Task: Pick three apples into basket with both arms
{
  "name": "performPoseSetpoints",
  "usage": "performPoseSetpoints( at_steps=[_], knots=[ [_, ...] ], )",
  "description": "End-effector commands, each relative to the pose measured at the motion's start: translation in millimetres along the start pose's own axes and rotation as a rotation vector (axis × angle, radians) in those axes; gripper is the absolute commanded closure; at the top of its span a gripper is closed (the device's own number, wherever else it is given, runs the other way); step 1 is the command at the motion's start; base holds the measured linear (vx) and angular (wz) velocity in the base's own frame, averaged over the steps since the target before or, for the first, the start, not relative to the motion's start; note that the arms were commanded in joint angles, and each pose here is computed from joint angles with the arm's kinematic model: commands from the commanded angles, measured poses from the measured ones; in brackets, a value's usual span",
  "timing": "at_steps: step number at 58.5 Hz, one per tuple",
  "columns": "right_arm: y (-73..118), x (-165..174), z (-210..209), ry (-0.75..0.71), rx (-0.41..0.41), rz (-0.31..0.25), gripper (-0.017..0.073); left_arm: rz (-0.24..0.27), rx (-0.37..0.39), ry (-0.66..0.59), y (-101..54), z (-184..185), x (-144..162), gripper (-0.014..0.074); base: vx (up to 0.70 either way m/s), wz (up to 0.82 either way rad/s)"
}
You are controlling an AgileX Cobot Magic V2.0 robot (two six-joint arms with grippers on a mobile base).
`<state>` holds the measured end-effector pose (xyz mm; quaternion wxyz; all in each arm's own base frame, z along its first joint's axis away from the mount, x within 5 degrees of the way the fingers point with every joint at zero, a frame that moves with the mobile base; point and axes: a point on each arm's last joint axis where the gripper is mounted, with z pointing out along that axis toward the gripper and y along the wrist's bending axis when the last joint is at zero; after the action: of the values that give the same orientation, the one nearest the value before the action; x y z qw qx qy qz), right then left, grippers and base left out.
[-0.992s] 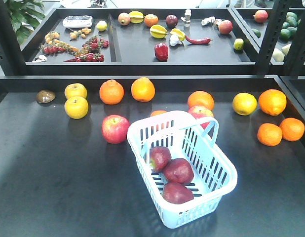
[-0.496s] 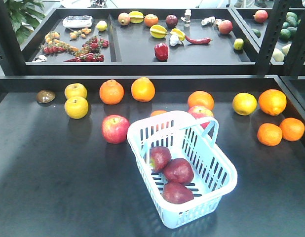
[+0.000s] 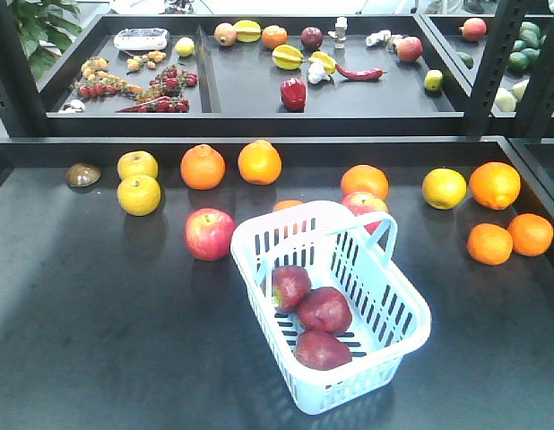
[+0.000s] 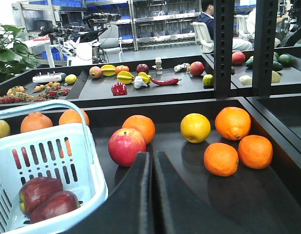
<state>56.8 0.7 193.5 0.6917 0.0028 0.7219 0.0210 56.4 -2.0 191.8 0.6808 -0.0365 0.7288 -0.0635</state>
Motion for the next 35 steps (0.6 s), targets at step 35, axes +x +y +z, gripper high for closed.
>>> performPoseSetpoints(
  at_steps=[35],
  knots=[
    [1.3,-3.5,-0.5,-0.074,-0.014,-0.015,0.0565,-0.012,0.022,-0.105,-2.8,-3.1,-15.3,0.0599,0.0,0.0]
  ],
)
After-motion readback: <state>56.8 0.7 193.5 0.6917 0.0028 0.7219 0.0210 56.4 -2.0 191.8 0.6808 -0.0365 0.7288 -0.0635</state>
